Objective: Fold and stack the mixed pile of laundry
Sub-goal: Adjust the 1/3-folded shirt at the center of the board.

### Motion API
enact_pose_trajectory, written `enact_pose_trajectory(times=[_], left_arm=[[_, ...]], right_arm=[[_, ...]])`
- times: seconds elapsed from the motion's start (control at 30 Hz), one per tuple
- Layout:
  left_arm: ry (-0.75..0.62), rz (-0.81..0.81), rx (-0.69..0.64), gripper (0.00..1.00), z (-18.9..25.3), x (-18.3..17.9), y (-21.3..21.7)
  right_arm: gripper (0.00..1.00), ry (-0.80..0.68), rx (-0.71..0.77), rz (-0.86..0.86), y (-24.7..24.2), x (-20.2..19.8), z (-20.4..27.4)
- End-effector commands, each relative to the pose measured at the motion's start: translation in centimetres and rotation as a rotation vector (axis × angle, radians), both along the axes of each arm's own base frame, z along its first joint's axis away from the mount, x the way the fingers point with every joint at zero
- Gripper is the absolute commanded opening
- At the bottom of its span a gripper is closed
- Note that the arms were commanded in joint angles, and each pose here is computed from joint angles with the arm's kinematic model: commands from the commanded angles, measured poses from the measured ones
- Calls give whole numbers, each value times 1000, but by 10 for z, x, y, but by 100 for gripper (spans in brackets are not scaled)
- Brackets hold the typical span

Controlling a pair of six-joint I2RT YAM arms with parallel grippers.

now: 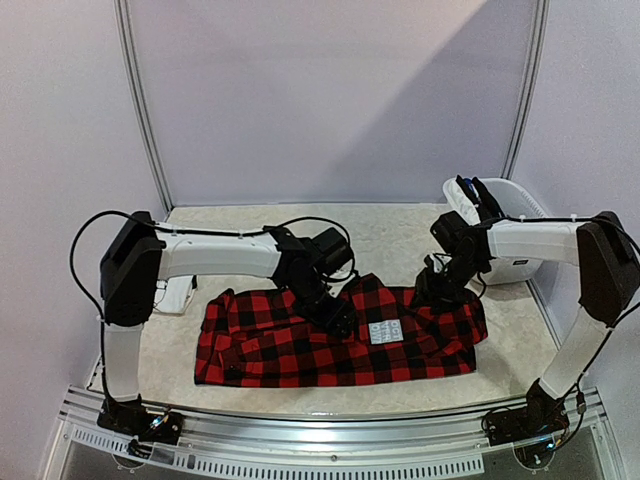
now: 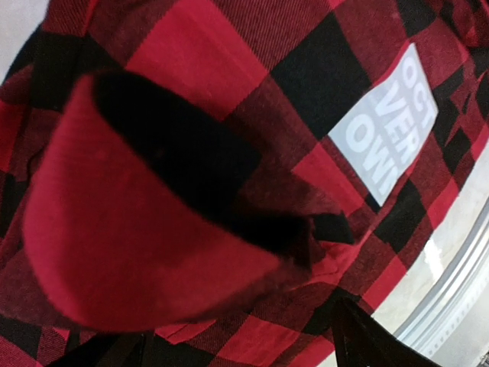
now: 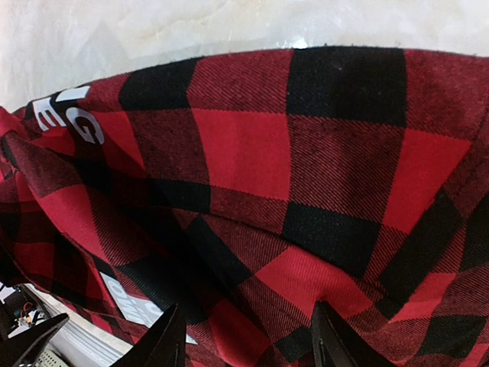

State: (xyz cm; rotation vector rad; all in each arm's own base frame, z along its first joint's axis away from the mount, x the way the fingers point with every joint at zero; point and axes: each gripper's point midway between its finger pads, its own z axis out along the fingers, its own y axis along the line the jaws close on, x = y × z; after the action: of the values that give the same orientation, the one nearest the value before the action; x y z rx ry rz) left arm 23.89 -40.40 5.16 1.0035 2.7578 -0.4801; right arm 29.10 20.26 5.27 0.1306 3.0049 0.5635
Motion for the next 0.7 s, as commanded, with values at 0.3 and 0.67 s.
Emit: enact_pose_trajectory(times=[0.3, 0.67], left_arm=[[-64, -114, 149, 77, -12, -28, -22], [-173, -125, 257, 67, -23, -19, -7]], right_arm=[[56, 29, 12, 19, 4, 2, -13], [56, 40, 10, 11, 3, 1, -13]])
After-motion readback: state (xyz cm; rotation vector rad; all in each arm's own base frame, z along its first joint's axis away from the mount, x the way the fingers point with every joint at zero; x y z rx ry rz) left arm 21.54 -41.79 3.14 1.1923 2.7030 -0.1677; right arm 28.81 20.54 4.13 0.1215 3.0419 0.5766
